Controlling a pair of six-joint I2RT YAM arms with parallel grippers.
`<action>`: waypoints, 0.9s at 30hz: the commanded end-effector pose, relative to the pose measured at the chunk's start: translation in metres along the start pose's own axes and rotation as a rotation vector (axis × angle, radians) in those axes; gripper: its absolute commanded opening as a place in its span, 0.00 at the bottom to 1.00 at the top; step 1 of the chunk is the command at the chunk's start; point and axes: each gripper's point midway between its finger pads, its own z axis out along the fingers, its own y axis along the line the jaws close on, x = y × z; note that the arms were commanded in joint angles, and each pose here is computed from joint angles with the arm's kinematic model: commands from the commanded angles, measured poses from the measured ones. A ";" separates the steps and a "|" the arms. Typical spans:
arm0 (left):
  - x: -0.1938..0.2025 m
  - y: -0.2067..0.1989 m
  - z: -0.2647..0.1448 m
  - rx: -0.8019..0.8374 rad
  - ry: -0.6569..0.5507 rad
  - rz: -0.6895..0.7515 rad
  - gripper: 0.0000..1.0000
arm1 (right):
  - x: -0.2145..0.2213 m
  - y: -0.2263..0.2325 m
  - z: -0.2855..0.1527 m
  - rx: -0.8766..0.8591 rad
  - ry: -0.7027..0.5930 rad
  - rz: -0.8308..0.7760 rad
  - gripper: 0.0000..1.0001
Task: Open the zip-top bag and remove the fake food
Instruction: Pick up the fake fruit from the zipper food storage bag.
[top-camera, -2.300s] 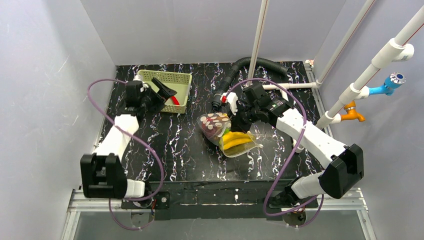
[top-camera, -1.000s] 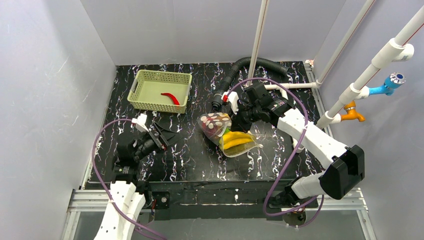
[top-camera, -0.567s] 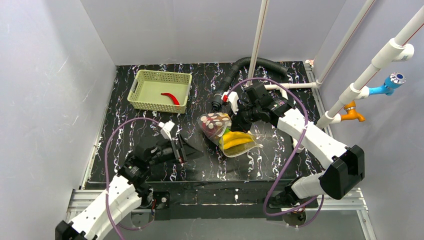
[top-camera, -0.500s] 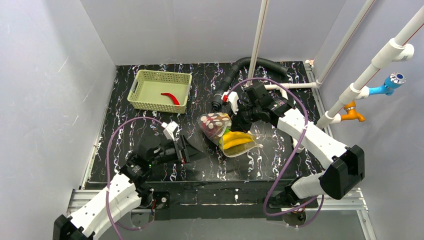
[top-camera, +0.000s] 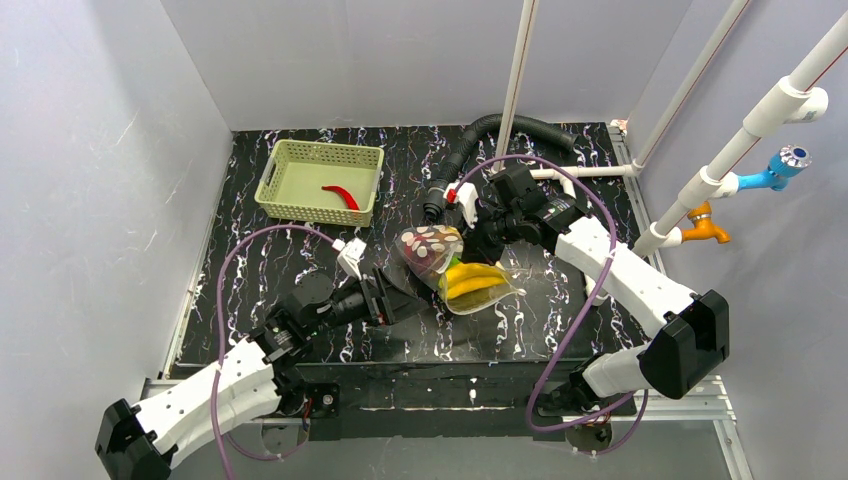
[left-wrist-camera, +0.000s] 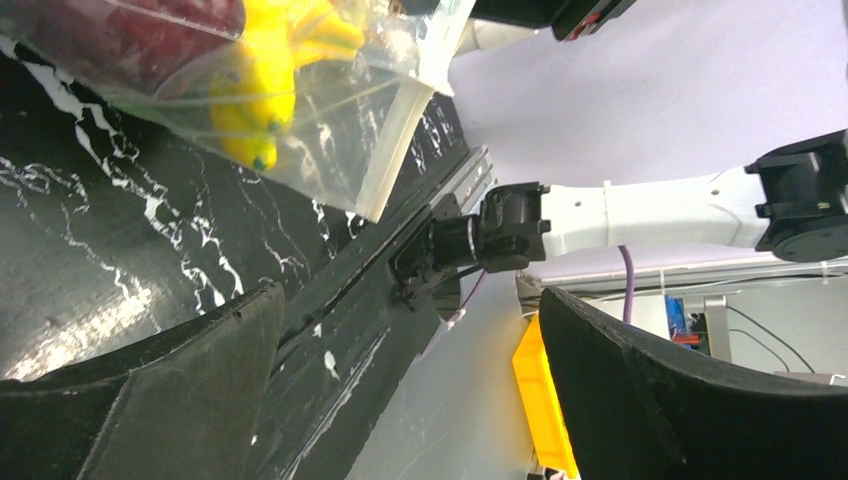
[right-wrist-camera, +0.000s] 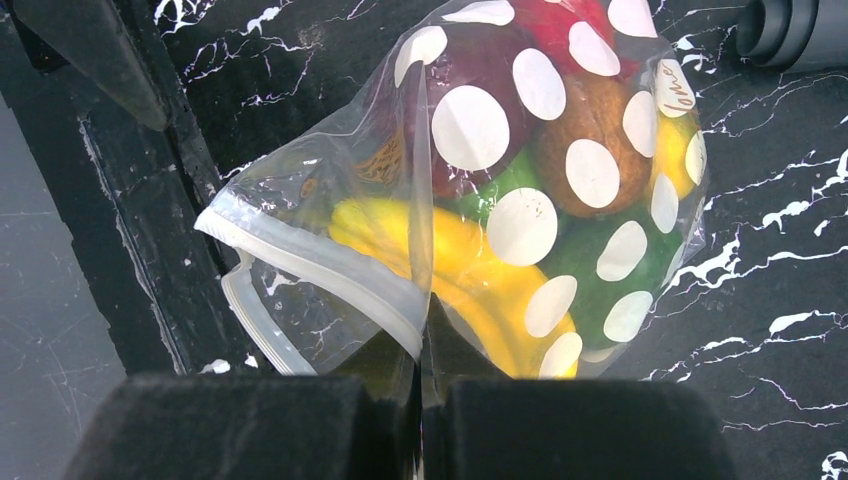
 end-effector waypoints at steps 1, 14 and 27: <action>-0.017 -0.014 0.009 0.051 -0.088 -0.008 0.98 | -0.009 0.002 -0.001 -0.017 -0.041 -0.011 0.01; -0.011 -0.007 0.022 0.010 -0.090 -0.026 0.98 | -0.009 0.004 -0.001 -0.027 -0.043 -0.007 0.01; -0.005 0.002 0.030 -0.011 -0.067 -0.024 0.98 | -0.008 0.005 0.001 -0.038 -0.043 -0.002 0.01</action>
